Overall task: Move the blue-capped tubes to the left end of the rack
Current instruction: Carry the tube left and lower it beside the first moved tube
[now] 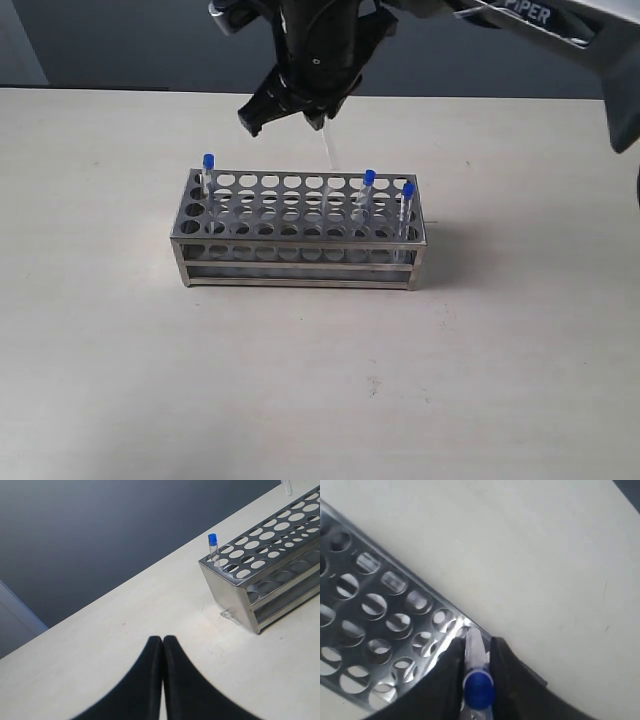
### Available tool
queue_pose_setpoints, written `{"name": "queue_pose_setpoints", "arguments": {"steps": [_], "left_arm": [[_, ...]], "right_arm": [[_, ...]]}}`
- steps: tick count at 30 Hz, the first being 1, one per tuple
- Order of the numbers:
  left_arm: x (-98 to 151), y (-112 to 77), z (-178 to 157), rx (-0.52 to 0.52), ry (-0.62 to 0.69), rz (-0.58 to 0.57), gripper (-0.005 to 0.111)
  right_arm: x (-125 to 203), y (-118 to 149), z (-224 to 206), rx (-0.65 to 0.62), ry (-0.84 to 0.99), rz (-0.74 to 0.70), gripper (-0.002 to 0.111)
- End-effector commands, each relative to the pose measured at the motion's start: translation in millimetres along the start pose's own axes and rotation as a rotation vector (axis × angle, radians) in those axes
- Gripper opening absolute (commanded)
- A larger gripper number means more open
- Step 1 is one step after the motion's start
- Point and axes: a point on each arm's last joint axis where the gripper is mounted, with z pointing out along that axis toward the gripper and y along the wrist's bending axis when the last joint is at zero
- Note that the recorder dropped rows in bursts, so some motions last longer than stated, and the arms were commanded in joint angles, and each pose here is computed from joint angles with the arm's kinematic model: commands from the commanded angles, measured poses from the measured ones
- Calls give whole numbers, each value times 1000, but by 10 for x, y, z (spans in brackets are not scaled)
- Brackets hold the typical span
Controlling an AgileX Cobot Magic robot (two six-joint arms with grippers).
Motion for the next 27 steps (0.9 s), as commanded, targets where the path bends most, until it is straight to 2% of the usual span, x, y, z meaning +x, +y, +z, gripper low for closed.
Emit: {"name": "queue_pose_setpoints", "arguments": {"steps": [1, 6, 11, 27], "left_arm": [[-22, 5, -2, 2, -11, 0, 1], [-22, 5, -2, 2, -11, 0, 1], [-22, 5, -2, 2, -11, 0, 1], [-22, 5, -2, 2, -11, 0, 1]], "right_arm": [[-91, 245, -211, -37, -114, -84, 0], [-221, 500, -295, -145, -273, -132, 0], [-306, 590, -312, -210, -375, -156, 0], [-287, 772, 121, -256, -287, -188, 0]]}}
